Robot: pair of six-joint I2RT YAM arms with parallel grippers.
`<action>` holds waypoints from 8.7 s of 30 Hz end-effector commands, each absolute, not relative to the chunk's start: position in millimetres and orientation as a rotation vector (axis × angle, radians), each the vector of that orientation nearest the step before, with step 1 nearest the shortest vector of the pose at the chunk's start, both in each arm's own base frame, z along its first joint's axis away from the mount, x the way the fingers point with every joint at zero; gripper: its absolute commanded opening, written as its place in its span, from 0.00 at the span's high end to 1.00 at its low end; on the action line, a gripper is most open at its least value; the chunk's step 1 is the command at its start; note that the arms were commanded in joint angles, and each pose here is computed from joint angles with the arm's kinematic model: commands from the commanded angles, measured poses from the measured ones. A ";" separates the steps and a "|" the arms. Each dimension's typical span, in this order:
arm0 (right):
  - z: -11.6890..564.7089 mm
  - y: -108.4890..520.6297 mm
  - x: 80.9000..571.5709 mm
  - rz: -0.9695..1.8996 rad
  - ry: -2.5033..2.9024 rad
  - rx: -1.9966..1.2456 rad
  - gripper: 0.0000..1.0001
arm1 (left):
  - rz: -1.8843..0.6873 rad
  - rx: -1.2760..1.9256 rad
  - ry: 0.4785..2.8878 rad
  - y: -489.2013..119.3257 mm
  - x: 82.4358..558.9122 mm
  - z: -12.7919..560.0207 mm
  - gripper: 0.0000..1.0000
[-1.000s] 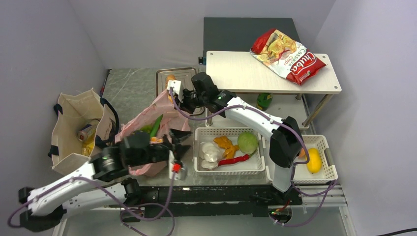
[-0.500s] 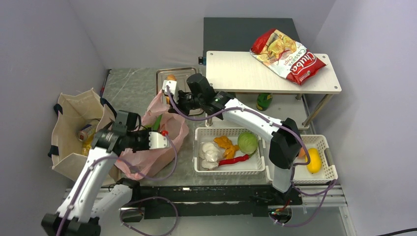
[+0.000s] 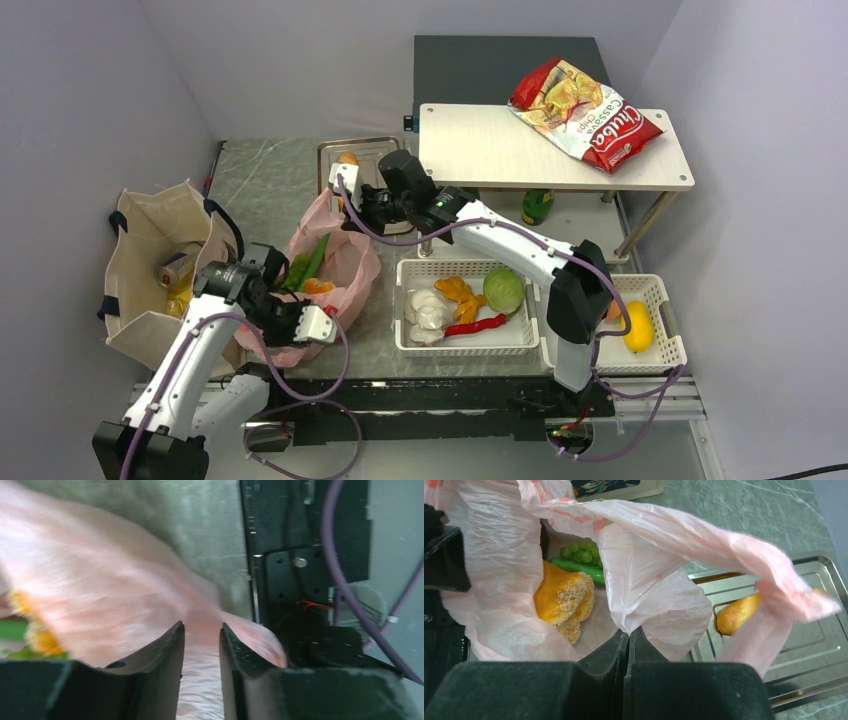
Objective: Untie the knot of the grocery bags and take out the mixed food
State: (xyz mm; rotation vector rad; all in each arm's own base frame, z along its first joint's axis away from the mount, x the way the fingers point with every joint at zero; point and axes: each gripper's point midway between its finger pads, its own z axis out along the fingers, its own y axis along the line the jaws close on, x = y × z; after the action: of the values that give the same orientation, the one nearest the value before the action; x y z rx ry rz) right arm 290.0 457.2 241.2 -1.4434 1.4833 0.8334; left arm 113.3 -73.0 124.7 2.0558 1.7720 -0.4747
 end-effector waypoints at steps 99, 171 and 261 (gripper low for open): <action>212.0 437.6 248.0 0.836 1.457 -1.607 1.00 | -0.346 1.576 1.757 -93.4 192.6 190.3 0.25; 196.7 417.0 237.1 0.747 1.356 -1.620 1.00 | -0.042 0.426 1.768 -34.1 347.7 400.3 1.00; 312.9 462.3 342.3 0.831 1.485 -1.151 1.00 | -0.060 1.253 2.139 33.4 234.2 245.2 1.00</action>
State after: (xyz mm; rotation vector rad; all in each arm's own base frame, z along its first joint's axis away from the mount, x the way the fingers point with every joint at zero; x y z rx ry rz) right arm 320.9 469.3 268.8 -1.2741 1.5259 0.8219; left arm 195.6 0.7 183.0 1.1864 2.3180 -0.2507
